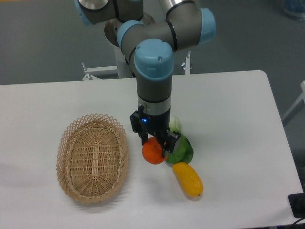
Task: Place the orange on the table
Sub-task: 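Close the gripper around the orange beside the green pepper, then carry the held orange past the yellow fruit and lower it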
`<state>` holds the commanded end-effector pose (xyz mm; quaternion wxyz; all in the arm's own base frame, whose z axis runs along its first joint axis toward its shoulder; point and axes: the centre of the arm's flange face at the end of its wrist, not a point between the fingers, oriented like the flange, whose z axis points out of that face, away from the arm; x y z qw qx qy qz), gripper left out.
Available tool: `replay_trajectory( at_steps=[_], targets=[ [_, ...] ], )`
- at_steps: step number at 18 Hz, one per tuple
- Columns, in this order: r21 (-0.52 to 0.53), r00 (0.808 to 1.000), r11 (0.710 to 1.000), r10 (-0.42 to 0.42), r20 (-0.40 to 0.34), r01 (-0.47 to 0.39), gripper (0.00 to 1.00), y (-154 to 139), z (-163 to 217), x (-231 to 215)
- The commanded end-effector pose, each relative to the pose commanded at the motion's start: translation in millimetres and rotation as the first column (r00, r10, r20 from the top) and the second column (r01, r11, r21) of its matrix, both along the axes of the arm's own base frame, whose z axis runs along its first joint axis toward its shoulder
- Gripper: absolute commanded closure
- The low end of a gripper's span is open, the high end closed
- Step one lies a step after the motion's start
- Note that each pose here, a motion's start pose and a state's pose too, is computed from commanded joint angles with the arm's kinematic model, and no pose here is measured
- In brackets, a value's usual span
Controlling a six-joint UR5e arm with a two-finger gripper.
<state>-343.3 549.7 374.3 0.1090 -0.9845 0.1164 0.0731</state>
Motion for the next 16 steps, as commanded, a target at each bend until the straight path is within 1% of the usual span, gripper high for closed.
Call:
replay_trajectory(
  at_steps=[3,4,6,10,13,16],
  targets=[
    [0.015,1.0,1.0,0.021,-0.009,-0.021,0.34,7,-14,-14],
    [0.038,0.999,0.998,0.042,-0.023,-0.041,0.34,13,-24,-20],
    [0.053,0.995,0.994,0.101,-0.01,-0.101,0.34,21,-45,-27],
    [0.033,0.993,0.992,0.121,0.01,-0.121,0.34,38,-83,-45],
    [0.014,0.989,0.99,0.142,0.038,-0.143,0.34,44,-107,-49],
    [-0.011,0.989,0.991,0.137,0.053,-0.136,0.34,48,-127,-46]
  ],
)
